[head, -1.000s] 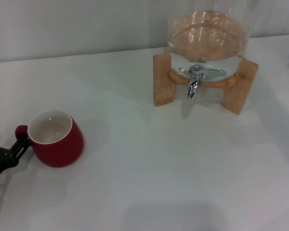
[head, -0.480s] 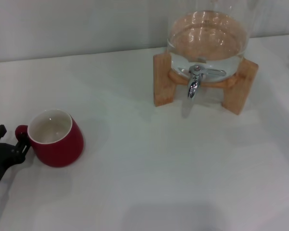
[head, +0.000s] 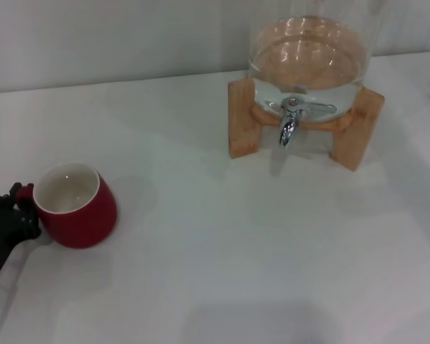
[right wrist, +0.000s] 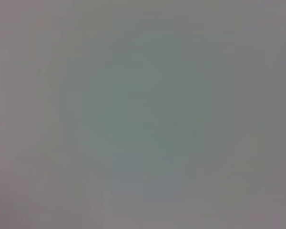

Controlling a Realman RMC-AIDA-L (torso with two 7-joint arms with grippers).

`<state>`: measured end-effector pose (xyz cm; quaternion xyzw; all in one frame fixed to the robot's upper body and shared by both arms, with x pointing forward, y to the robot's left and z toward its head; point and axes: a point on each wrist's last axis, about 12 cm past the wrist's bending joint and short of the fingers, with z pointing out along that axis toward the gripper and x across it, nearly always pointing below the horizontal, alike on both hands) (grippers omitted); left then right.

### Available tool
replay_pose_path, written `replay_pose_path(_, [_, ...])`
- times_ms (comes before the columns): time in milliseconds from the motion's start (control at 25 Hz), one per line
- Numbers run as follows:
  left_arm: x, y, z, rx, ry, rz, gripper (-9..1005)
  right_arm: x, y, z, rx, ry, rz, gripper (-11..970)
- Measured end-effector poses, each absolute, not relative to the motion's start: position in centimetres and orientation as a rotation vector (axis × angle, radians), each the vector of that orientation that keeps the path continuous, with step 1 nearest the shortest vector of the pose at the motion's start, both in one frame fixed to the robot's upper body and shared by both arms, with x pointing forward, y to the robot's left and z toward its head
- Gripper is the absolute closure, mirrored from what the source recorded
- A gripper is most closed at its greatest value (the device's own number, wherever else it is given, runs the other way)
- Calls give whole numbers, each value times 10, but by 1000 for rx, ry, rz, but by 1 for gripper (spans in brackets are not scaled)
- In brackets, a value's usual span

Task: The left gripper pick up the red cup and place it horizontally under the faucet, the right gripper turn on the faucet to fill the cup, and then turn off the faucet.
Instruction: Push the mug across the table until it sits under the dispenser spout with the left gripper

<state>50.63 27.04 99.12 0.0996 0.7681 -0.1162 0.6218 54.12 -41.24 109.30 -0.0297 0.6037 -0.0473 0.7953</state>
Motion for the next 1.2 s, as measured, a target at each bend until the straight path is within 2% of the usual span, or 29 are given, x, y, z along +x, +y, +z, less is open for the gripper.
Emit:
replay_pose_path(200, [507, 268, 992, 232, 1762, -272, 813, 541, -413, 1093, -65, 1297, -102, 286])
replay_pose_path(440, [508, 268, 992, 229, 1757, -274, 857, 541, -413, 1093, -64, 1297, -103, 286])
replay_pose_path(1200, [514, 260, 1003, 221, 1690, -308, 861, 543, -411, 1094, -74, 1296, -96, 286])
